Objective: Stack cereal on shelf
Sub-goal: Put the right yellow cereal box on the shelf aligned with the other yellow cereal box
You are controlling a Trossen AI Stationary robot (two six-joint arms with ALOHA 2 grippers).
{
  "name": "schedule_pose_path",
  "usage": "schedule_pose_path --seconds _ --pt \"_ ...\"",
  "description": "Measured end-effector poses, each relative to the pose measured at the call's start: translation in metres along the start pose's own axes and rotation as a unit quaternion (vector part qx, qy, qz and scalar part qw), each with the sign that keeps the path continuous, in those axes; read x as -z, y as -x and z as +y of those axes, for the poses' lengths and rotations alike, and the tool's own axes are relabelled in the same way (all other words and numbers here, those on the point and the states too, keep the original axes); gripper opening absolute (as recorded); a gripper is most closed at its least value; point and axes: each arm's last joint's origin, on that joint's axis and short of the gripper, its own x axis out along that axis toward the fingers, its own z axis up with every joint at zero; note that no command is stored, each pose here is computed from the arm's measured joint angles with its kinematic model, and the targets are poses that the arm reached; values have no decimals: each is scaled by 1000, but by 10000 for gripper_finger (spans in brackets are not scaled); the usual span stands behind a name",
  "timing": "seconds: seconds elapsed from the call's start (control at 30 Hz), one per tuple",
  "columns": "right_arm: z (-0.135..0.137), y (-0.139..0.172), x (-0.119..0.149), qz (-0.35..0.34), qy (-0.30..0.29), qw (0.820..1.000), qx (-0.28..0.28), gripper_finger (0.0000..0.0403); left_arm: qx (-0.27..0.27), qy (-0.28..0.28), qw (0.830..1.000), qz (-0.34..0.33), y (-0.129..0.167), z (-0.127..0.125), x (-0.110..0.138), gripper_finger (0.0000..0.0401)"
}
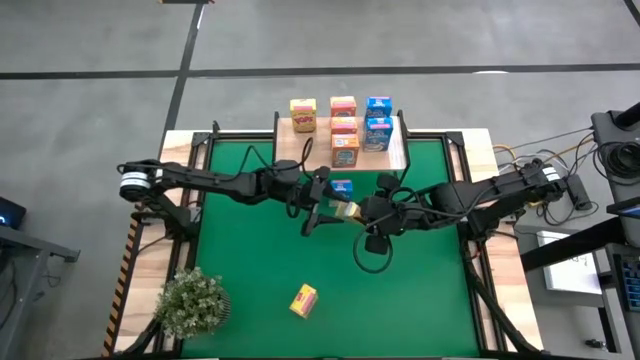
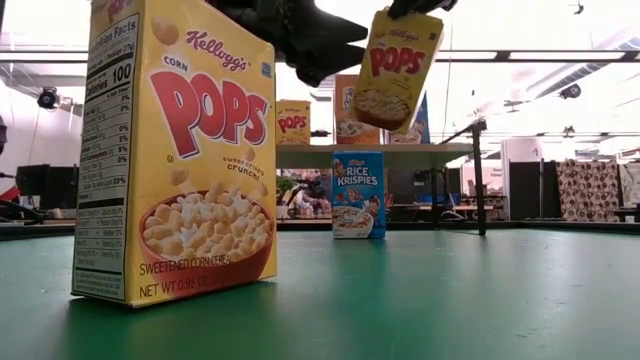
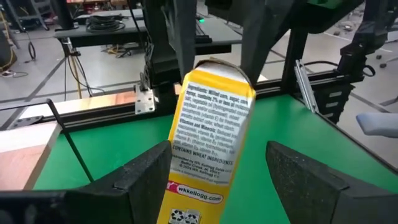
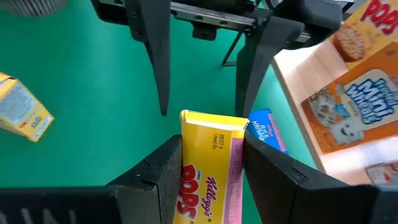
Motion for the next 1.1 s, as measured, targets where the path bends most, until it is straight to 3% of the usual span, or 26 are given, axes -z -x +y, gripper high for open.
schedule_pose_path --seconds 0.4,0.77,1.1 --pt "2 -1 3 13 7 1000 -27 137 -3 -2 1000 -10 -1 2 0 247" --pt "2 -1 3 13 7 1000 -28 136 14 -19 1000 -10 -15 3 14 250" --pt "2 -1 3 14 7 999 -31 137 15 -24 1000 -10 -15 3 15 209"
